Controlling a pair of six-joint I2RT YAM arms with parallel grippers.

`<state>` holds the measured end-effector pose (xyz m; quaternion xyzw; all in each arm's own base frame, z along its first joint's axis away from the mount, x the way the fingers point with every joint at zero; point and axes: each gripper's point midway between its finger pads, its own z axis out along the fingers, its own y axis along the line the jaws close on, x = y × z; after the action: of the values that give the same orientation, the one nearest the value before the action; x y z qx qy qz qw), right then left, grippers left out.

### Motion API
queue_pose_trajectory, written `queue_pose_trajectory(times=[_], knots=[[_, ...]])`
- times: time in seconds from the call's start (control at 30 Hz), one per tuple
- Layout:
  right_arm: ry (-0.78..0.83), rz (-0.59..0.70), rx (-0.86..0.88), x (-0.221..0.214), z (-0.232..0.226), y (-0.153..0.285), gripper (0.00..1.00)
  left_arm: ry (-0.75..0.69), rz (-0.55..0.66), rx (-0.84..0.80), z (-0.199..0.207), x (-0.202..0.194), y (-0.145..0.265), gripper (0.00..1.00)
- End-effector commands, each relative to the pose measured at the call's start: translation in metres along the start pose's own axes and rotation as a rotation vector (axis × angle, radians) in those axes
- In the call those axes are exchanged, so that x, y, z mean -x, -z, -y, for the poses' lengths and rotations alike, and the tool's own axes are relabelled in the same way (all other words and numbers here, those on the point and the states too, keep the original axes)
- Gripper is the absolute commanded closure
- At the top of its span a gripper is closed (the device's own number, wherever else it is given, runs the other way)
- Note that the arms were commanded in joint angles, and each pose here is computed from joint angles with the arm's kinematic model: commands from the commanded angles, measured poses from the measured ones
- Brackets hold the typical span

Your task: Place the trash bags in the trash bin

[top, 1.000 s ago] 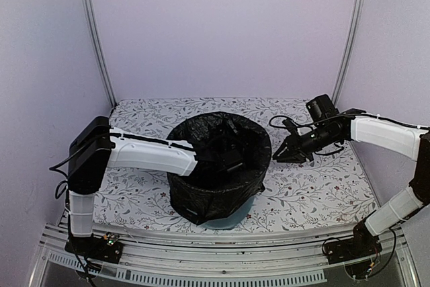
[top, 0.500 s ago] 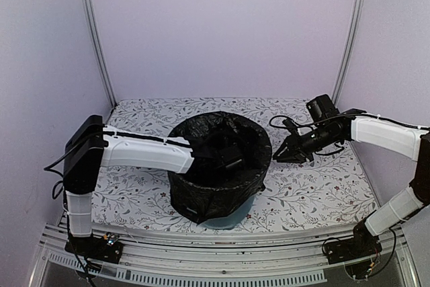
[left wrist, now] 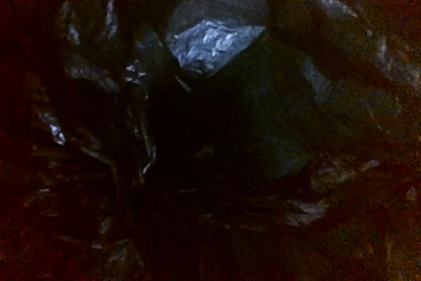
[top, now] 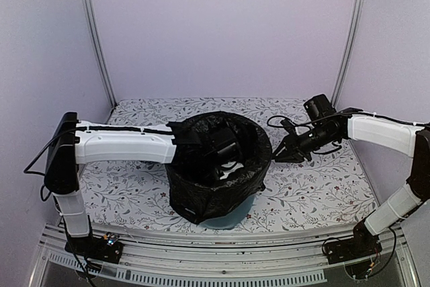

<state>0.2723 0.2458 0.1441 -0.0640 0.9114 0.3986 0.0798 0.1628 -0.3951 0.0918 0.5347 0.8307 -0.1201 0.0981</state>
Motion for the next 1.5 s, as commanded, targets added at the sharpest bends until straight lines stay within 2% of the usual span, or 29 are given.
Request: queue_pose_trajectory(times=[0.0,0.17,0.37,0.53,0.63,0.77,0.87,0.97,1.1,1.13,1.17,1.2,1.23,1.33,1.47], knots=[[0.014,0.019,0.022,0.009,-0.008,0.003,0.76,0.005,0.045,0.021,-0.007,0.006,0.023,1.00],[0.025,0.042,0.022,0.014,-0.013,0.008,0.76,0.006,0.051,0.048,-0.014,0.007,0.027,1.00],[0.161,0.171,0.076,0.034,-0.058,0.049,0.75,0.007,0.155,0.052,-0.014,0.032,0.054,1.00],[0.278,0.263,0.161,0.038,-0.101,0.086,0.55,-0.004,0.223,0.065,-0.014,0.046,0.078,1.00],[0.365,0.295,0.272,0.032,-0.132,0.105,0.45,-0.008,0.265,0.065,-0.011,0.047,0.098,1.00],[0.393,0.278,0.345,0.025,-0.147,0.111,0.41,-0.019,0.325,0.120,-0.019,0.043,0.122,1.00],[0.390,0.255,0.352,0.023,-0.148,0.105,0.39,0.009,0.427,0.142,-0.027,0.052,0.154,1.00],[0.395,0.226,0.355,0.019,-0.151,0.096,0.39,0.053,0.584,0.132,-0.031,0.070,0.200,1.00],[0.415,0.218,0.353,0.020,-0.159,0.092,0.42,0.178,0.756,0.179,-0.051,0.074,0.252,1.00],[0.404,0.216,0.339,0.022,-0.156,0.089,0.43,0.238,0.789,0.199,-0.061,0.071,0.265,0.94],[0.393,0.212,0.329,0.022,-0.153,0.087,0.44,0.322,0.814,0.206,-0.072,0.066,0.276,0.75],[0.391,0.209,0.329,0.023,-0.153,0.085,0.44,0.387,0.827,0.212,-0.082,0.059,0.284,0.59],[0.391,0.205,0.330,0.022,-0.153,0.084,0.44,0.445,0.834,0.207,-0.094,0.050,0.292,0.51],[0.400,0.197,0.335,0.022,-0.156,0.082,0.45,0.518,0.808,0.147,-0.098,0.029,0.295,0.44],[0.394,0.183,0.330,0.020,-0.156,0.078,0.45,0.505,0.711,0.023,-0.075,0.006,0.277,0.38]])
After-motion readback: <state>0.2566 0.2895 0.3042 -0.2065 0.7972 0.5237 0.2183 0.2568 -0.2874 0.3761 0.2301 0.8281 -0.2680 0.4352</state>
